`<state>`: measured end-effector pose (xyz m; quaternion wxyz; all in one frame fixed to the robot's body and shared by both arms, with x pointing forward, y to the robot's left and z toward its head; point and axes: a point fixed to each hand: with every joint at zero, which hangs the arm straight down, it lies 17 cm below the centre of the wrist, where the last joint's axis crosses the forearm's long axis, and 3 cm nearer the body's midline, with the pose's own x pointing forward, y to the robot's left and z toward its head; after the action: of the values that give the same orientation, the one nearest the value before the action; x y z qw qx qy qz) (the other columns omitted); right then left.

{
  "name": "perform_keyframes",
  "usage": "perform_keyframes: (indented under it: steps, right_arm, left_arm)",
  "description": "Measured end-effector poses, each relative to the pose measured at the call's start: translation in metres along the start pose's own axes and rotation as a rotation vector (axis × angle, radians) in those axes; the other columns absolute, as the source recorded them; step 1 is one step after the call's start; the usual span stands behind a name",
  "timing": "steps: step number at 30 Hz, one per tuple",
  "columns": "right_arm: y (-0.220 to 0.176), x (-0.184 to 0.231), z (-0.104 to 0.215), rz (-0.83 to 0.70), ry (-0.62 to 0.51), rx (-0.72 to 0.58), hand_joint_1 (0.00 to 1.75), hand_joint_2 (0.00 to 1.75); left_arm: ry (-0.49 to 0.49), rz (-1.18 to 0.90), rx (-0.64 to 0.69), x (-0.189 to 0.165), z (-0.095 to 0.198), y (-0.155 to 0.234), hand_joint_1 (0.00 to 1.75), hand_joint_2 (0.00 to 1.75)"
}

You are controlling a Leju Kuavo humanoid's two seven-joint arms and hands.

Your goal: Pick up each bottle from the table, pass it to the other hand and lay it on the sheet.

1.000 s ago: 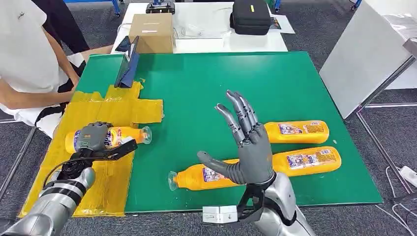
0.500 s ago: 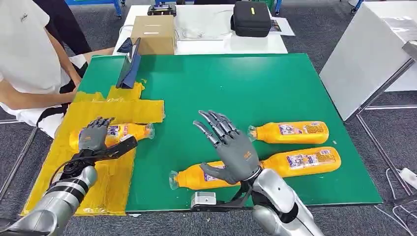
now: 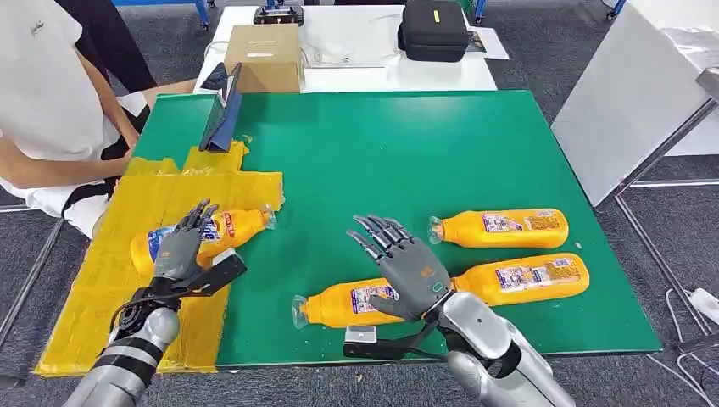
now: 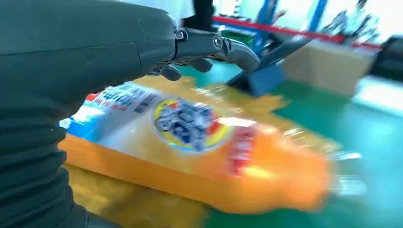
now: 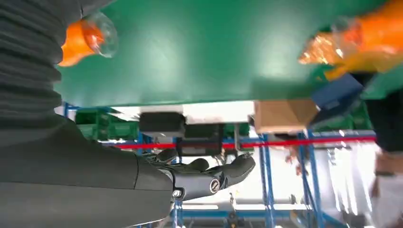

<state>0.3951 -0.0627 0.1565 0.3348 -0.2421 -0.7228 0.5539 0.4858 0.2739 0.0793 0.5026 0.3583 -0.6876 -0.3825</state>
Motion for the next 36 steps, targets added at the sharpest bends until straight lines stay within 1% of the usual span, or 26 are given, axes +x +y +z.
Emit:
perform_keyframes:
  steps: [2,6,9,12,14,18,26,31,36]
  right_arm:
    - [0.012,-0.009,0.005,0.016,0.023,0.037,0.00,1.75]
    - [0.026,-0.021,0.014,0.035,0.050,0.082,0.00,1.75]
    - [0.035,-0.029,0.020,0.042,0.072,0.111,0.00,1.75]
    - [0.053,-0.039,0.032,0.054,0.106,0.159,0.00,1.75]
    - [0.059,-0.044,0.037,0.058,0.116,0.178,0.00,1.75]
    - [0.070,-0.051,0.045,0.047,0.139,0.213,0.00,1.75]
    - [0.092,-0.055,0.062,-0.036,0.135,0.304,0.00,1.75]
    - [0.097,-0.060,0.067,-0.034,0.142,0.324,0.00,1.75]
    - [0.107,-0.072,0.071,-0.023,0.180,0.360,0.00,1.75]
  left_arm:
    - [-0.059,0.075,0.063,0.025,0.000,0.018,0.00,1.75]
    - [-0.138,0.186,0.157,0.061,0.011,0.046,0.00,1.75]
    - [-0.174,0.254,0.221,0.081,0.017,0.067,0.00,1.75]
    - [-0.214,0.361,0.321,0.102,0.028,0.100,0.00,1.75]
    - [-0.230,0.403,0.348,0.111,0.032,0.111,0.00,1.75]
    - [-0.256,0.479,0.382,0.123,0.041,0.125,0.00,1.75]
    - [-0.281,0.532,0.410,0.134,0.048,0.135,0.00,1.75]
    - [-0.287,0.544,0.419,0.137,0.049,0.137,0.00,1.75]
    - [-0.307,0.583,0.420,0.144,0.049,0.138,0.00,1.75]
